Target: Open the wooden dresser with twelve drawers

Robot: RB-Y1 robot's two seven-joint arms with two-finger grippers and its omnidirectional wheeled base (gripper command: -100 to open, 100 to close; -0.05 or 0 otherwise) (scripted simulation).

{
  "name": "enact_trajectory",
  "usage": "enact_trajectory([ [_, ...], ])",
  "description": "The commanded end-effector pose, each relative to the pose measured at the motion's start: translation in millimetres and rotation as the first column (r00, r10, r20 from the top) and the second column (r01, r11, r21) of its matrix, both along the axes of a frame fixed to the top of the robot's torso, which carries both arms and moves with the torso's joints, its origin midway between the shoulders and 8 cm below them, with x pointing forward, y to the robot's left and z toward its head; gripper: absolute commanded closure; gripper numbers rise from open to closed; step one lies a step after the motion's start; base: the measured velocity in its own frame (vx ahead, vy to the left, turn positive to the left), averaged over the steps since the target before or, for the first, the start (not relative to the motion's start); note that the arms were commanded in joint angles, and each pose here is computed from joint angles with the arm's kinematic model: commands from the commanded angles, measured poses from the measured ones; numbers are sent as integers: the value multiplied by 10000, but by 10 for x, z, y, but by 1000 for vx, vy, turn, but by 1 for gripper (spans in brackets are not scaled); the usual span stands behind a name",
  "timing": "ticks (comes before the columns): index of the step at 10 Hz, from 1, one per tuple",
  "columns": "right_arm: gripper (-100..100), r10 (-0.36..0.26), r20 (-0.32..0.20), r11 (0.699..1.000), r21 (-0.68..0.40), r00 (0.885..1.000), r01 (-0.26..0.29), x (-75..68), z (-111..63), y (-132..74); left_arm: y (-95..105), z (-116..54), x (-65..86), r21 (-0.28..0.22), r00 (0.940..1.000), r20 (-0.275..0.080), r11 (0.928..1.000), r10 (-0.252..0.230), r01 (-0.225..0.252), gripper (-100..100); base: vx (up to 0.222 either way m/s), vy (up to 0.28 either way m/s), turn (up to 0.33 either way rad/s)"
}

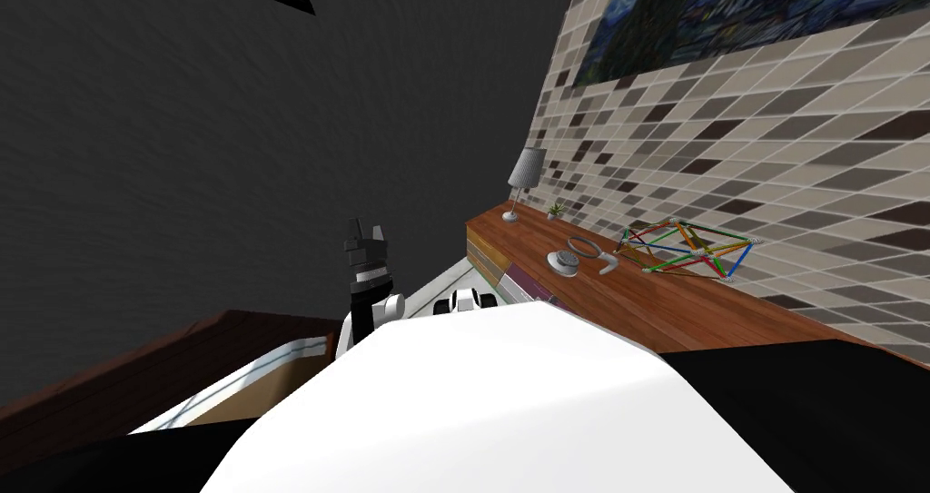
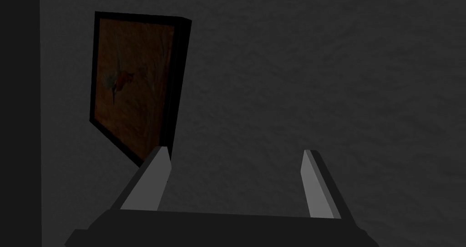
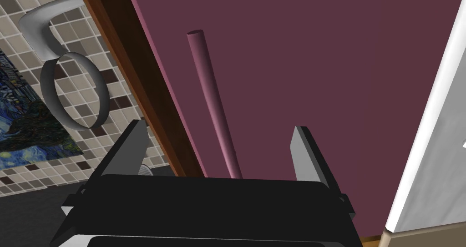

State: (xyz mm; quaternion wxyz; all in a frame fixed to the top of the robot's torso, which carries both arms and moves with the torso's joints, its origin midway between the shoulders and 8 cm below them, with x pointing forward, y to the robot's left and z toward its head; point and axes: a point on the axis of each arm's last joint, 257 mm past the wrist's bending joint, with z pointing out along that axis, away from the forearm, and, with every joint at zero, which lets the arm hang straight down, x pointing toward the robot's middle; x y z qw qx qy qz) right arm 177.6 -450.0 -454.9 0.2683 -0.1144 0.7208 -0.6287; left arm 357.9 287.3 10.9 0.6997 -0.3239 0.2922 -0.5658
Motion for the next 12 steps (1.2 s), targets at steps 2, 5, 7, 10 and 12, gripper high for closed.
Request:
enact_trajectory([
  [2, -100, -675, 13, 9977, 46, 9977, 675, -289, -19, -475, 0, 0, 0, 0, 10000, -1, 10000, 1, -1, 0, -7, 76, 147],
  [5, -100, -1228, -3, 9924, 51, 9924, 1228, -559, -17, -826, 1, 0, 0, 1, 10000, -1, 10000, 2, -2, 0, -1, 77, 189],
  [7, -100, -1563, 13, 9877, 45, 9877, 1563, -712, -2, -1008, 0, 0, 0, 0, 10000, 0, 10000, 0, 0, 0, -1, 83, 199],
  [10, -100, -1569, -18, 9876, 17, 9876, 1569, -723, -1, -1015, 1, -1, -1, 3, 10000, -2, 10000, 3, -3, 0, 7, 6, -12],
  [12, -100, -1867, 20, 9824, 48, 9824, 1867, -868, 14, -1177, 1, 0, 0, 2, 10000, -2, 10000, 2, -2, 0, -9, 21, 88],
])
